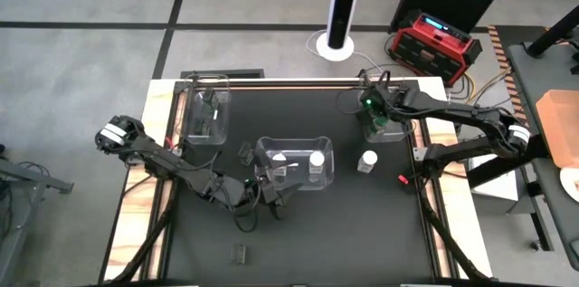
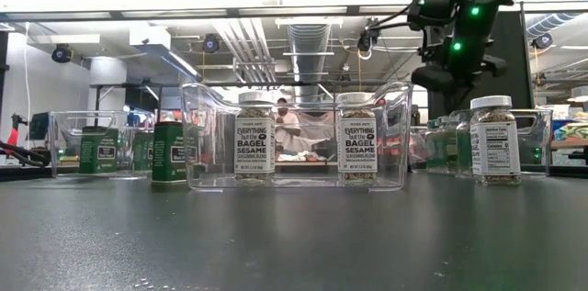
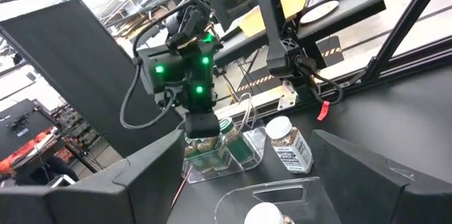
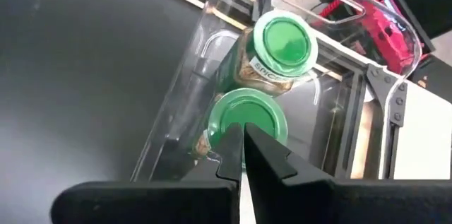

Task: Sort spices by type
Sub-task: Adjust the green seasoning bottles in the top right transparent bin

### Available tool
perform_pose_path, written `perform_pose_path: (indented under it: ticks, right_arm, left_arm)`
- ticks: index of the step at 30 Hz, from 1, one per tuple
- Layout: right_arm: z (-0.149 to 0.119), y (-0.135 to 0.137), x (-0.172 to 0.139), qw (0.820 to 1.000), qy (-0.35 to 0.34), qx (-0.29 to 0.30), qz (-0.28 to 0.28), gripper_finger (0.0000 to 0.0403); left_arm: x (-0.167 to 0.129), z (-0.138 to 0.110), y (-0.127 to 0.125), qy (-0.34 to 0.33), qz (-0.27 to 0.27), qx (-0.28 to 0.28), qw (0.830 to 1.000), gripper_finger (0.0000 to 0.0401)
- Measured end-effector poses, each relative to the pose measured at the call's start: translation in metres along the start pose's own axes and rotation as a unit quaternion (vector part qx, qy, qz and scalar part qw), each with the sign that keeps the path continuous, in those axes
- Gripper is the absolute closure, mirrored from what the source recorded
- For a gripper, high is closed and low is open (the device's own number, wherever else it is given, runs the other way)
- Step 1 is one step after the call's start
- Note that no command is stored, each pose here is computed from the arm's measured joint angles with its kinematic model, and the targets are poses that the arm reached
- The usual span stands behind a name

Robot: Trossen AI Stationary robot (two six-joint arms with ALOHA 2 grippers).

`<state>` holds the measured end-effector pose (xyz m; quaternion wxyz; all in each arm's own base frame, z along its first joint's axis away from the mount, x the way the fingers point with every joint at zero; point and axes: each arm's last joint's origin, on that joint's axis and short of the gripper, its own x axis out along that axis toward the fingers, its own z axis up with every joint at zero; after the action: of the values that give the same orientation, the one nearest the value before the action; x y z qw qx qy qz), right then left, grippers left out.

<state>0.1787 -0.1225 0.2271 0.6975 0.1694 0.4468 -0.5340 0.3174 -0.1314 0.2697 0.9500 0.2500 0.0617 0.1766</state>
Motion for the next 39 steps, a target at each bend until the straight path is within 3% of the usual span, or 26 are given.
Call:
perform_pose_path:
  ticks: [13, 24, 39]
  right_arm:
    - [-0.0020, -0.0022, 0.0025, 0.999, -0.013, 0.006, -0.039, 0.0394]
    - [-0.0013, 0.0005, 0.0023, 1.000, -0.005, 0.014, -0.002, 0.0394]
    - [-0.0066, -0.0015, 0.0073, 0.999, -0.008, 0.020, -0.035, 0.0394]
  left_arm:
    - [0.0000, -0.0004, -0.0002, 0.002, 0.000, 0.002, 1.000, 0.0111]
    - [0.0000, -0.0004, -0.0002, 0.002, 0.000, 0.002, 1.000, 0.0111]
    - [0.0000, -0.0006, -0.0003, 0.003, -0.001, 0.003, 1.000, 0.0111]
